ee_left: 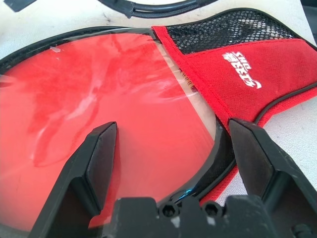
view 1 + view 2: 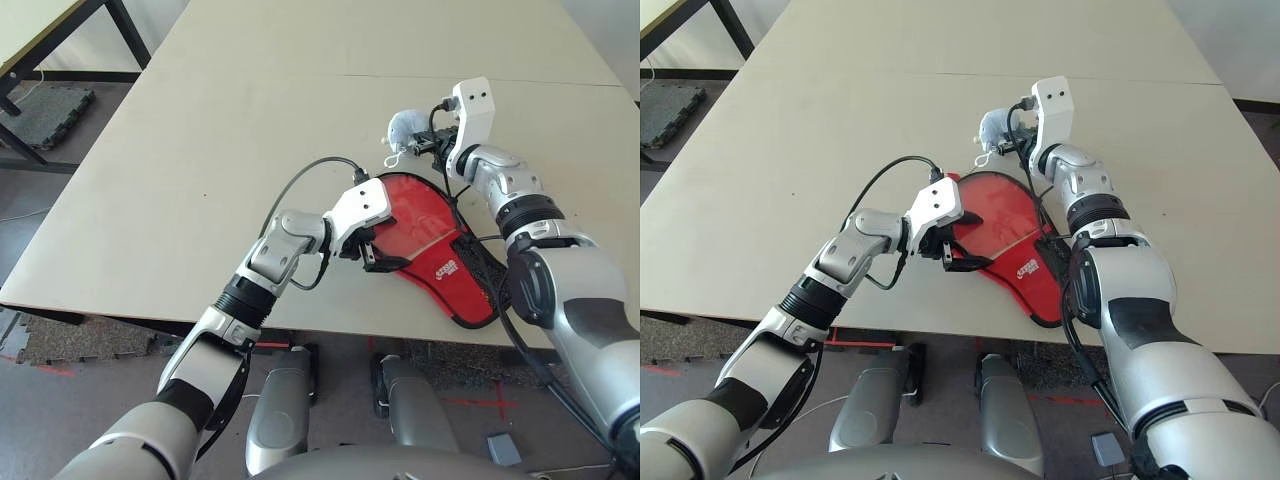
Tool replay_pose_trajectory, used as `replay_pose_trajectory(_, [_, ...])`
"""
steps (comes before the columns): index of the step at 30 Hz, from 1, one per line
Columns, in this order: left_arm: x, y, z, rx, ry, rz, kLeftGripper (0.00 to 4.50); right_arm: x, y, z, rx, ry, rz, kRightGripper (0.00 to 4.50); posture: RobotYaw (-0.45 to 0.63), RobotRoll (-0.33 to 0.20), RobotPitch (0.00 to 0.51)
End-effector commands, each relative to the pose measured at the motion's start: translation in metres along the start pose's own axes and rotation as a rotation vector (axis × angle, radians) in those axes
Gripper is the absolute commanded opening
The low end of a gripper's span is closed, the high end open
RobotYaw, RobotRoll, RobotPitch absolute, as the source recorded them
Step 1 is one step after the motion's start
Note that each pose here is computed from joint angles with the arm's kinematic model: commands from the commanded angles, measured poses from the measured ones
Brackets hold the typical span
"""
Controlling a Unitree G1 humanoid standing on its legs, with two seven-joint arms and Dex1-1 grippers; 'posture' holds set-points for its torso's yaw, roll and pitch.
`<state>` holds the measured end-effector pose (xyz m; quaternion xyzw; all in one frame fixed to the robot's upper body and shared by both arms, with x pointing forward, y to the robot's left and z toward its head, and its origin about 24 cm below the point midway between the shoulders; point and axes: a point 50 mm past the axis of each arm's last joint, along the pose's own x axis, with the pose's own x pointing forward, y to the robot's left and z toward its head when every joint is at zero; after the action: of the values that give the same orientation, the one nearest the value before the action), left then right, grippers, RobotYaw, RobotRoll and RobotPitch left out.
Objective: Store the ping-pong paddle in its case and zip it.
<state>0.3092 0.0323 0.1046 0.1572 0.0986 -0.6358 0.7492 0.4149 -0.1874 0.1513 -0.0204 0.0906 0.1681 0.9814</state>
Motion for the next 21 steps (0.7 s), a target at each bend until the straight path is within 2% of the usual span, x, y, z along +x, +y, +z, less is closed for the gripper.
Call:
replay_pose_trajectory(1, [0.009,-0.011,-0.027,-0.081,0.102,-0.062,4.5,-0.007,-0.016,0.006,-0.011,-0.024,-0.064,0.01,0.17,0.0,0.202])
replay_pose_trajectory(6, [0.01,-0.01,-0.026,-0.078,0.101,-0.065,4.5,-0.014,-0.027,0.008,-0.035,-0.021,-0.086,0.01,0.16,0.0,0.202])
replay_pose_trajectory(15, [0.013,-0.008,-0.026,-0.071,0.102,-0.071,4.5,-0.035,-0.053,-0.006,-0.119,0.062,-0.071,0.01,0.13,0.0,0.197])
replay_pose_trajectory(21, [0.014,-0.005,-0.025,-0.066,0.102,-0.073,4.5,-0.054,-0.066,-0.011,-0.166,0.12,0.011,0.01,0.1,0.0,0.198])
